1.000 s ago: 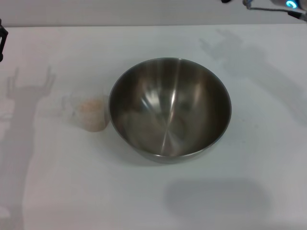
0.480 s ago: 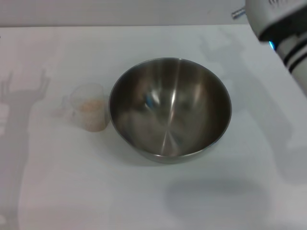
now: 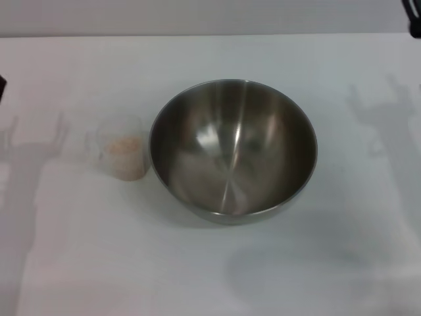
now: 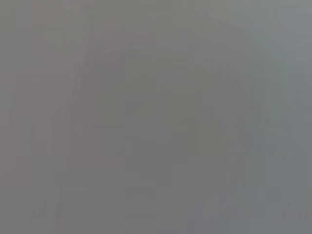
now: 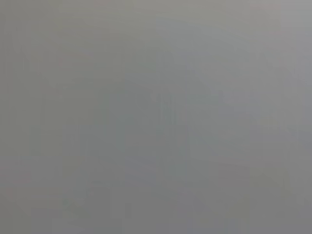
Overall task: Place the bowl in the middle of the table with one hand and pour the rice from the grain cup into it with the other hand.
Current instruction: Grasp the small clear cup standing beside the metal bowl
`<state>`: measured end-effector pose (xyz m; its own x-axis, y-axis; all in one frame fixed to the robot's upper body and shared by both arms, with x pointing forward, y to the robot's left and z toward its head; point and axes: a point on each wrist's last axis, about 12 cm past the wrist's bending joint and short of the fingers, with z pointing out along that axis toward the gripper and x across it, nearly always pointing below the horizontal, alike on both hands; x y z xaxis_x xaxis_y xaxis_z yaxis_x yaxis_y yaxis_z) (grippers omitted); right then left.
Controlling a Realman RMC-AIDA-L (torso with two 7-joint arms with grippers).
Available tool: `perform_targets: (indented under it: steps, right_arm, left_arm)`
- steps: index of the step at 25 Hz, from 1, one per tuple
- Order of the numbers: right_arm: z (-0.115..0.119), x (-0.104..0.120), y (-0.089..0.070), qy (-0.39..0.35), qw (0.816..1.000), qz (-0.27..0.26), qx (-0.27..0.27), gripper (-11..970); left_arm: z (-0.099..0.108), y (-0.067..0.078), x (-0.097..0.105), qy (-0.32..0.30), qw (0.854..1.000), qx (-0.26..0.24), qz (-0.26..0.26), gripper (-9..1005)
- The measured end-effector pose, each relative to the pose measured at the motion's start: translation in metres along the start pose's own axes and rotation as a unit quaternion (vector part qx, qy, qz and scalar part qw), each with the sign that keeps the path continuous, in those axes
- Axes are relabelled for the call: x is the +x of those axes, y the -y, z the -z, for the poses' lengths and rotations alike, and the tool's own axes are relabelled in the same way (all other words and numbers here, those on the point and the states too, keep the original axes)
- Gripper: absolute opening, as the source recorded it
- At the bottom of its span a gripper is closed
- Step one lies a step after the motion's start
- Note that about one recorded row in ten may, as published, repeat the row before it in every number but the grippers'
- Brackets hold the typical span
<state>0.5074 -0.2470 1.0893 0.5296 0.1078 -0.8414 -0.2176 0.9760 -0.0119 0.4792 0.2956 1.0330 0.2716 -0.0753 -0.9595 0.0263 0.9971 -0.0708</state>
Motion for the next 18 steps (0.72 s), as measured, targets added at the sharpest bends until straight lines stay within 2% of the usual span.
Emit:
perform_targets:
  steps: [1, 3, 6, 8, 11, 18]
  right_arm:
    - [0.009, 0.004, 0.013, -0.013, 1.0, -0.003, 0.011, 820]
    - [0.012, 0.005, 0.018, -0.021, 1.0, -0.002, 0.018, 820]
    - [0.022, 0.008, 0.032, -0.04, 0.998, 0.01, 0.038, 820]
    - [0.028, 0.009, 0.042, -0.047, 0.997, 0.018, 0.056, 820]
    - [0.035, 0.009, 0.054, -0.057, 0.995, 0.025, 0.08, 820]
    - [0.031, 0.011, 0.059, -0.061, 0.994, 0.034, 0.081, 820]
  left_arm:
    - [0.008, 0.0, 0.002, -0.007, 1.0, 0.009, -0.003, 806]
    - [0.016, 0.0, 0.003, -0.013, 1.0, 0.016, -0.005, 806]
    - [0.044, 0.007, 0.003, -0.019, 0.998, 0.052, -0.004, 804]
    - [0.048, 0.009, 0.003, -0.02, 0.998, 0.06, -0.004, 804]
    - [0.061, 0.019, 0.008, -0.041, 0.994, 0.099, -0.013, 802]
    - [0.07, 0.027, 0.022, -0.103, 0.987, 0.126, -0.017, 799]
